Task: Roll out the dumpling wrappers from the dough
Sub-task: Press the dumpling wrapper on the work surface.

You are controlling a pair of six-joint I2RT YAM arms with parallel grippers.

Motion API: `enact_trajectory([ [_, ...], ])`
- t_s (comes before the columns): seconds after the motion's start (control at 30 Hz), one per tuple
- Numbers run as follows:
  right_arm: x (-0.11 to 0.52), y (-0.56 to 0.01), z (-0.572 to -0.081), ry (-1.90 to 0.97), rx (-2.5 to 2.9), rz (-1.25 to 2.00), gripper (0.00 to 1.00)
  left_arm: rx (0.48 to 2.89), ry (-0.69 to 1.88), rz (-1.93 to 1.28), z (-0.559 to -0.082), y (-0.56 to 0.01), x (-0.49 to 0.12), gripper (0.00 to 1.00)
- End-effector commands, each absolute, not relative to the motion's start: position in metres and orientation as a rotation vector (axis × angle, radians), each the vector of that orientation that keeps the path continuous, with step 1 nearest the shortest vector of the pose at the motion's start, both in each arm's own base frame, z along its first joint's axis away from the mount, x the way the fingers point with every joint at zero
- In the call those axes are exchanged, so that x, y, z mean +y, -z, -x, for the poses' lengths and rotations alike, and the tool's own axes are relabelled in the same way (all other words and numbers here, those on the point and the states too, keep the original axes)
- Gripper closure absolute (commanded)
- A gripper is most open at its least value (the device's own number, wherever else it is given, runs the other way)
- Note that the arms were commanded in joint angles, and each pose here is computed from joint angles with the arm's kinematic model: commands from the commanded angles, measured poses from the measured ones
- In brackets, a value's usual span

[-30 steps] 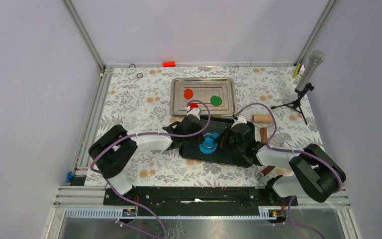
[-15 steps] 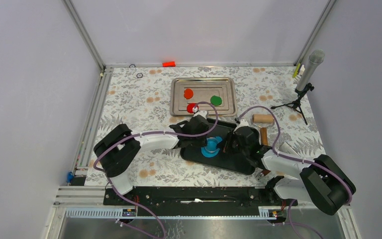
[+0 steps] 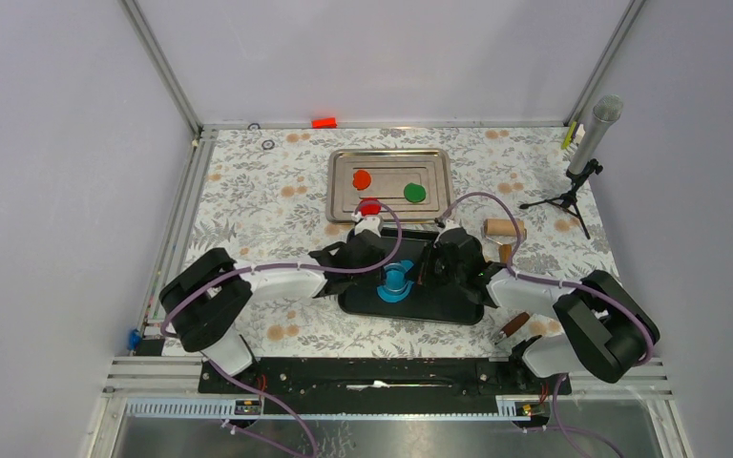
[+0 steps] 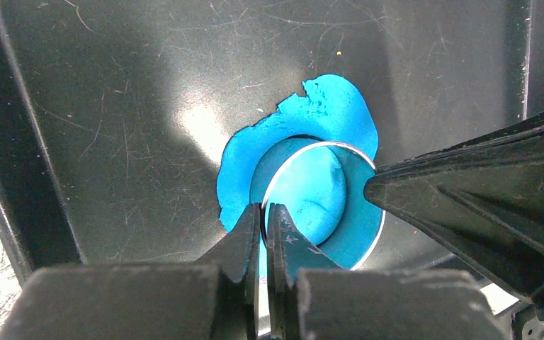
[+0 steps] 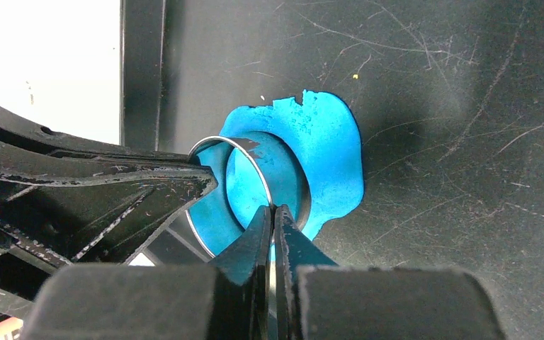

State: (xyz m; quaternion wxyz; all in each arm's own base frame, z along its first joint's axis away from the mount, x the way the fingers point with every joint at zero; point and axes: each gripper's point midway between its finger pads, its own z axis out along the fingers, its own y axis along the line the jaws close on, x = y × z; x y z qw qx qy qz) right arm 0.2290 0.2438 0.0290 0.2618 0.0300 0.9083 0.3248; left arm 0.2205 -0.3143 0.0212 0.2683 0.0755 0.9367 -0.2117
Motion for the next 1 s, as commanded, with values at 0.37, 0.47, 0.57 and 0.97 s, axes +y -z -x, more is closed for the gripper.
enact_trajectory([
  [0.37, 0.201, 0.042, -0.133, -0.699, 2.877, -0.056, 1.0, 3.14, 0.41, -0.521, -0.081, 0.061, -0.27, 1.0],
  [0.47, 0.194, 0.041, -0.13, -0.675, 2.867, -0.069, 1.0, 3.133, 0.428, -0.547, -0.087, 0.06, -0.281, 1.0],
  [0.57, 0.194, 0.034, -0.135, -0.668, 2.84, -0.07, 1.0, 3.133, 0.519, -0.571, -0.087, 0.052, -0.298, 1.0],
  [0.97, 0.207, 0.033, -0.147, -0.697, 2.83, -0.04, 1.0, 3.142, 0.488, -0.571, -0.088, 0.059, -0.295, 1.0],
])
